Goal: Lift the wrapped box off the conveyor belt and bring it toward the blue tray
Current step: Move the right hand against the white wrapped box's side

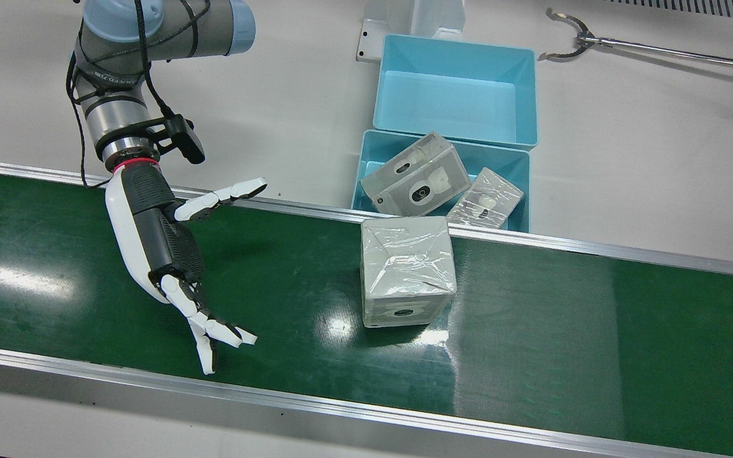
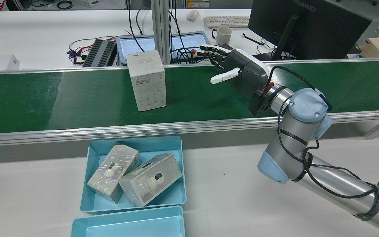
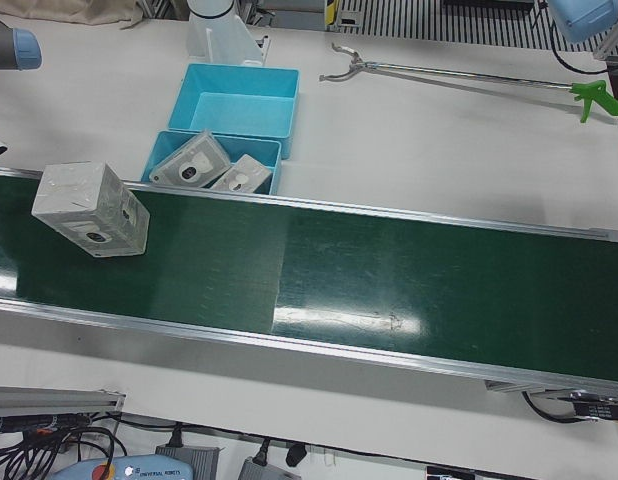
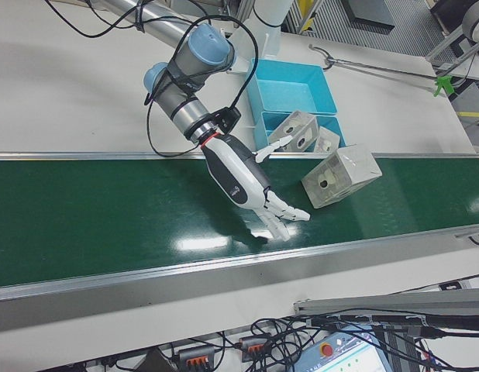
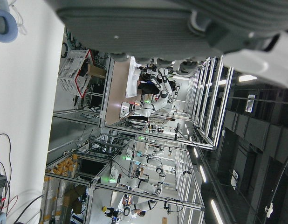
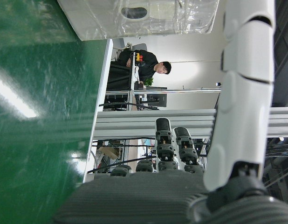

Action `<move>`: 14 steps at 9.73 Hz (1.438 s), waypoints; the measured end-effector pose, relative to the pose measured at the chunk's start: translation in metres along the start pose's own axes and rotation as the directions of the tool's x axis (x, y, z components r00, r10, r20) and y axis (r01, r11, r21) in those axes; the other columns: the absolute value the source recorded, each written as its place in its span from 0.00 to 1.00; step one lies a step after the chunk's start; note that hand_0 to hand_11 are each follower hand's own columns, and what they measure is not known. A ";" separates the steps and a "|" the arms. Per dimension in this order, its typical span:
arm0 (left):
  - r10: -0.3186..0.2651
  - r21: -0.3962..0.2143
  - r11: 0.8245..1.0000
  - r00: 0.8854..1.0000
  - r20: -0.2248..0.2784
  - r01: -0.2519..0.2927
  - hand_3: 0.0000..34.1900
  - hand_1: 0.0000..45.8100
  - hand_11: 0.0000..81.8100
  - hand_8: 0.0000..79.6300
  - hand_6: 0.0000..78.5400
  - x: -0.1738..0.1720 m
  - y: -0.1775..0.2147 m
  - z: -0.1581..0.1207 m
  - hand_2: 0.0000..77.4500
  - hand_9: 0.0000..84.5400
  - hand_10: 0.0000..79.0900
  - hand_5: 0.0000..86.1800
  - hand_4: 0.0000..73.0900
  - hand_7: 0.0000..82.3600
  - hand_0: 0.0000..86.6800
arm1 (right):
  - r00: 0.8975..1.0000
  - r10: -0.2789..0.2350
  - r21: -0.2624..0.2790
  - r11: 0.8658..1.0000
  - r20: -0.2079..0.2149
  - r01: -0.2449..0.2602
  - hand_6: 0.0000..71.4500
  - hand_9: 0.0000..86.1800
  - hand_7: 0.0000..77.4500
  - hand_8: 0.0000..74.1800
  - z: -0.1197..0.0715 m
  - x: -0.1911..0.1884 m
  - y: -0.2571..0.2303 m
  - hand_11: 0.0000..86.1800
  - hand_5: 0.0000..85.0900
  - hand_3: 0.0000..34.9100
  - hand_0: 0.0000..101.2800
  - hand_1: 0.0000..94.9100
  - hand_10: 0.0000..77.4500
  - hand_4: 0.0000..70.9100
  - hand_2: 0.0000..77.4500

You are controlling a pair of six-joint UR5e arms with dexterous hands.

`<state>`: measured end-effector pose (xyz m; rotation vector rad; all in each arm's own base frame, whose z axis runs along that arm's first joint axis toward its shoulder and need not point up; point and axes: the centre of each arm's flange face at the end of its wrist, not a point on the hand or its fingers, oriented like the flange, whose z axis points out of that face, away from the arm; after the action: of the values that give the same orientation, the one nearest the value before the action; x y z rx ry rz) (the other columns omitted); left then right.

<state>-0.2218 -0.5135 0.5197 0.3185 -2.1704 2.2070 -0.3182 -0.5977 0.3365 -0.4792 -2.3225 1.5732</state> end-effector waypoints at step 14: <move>0.000 0.000 1.000 1.000 0.000 0.000 0.00 0.00 0.01 0.01 0.01 0.000 0.000 0.000 0.01 0.01 0.01 0.01 0.00 0.01 0.00 | 0.999 -0.033 0.008 0.999 -0.028 0.033 0.09 0.03 0.23 0.01 0.002 0.022 -0.004 0.01 0.15 0.00 0.46 0.11 0.01 0.15 0.11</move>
<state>-0.2218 -0.5135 0.5197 0.3184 -2.1703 2.2070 -0.3392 -0.5910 0.3407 -0.4554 -2.2896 1.5509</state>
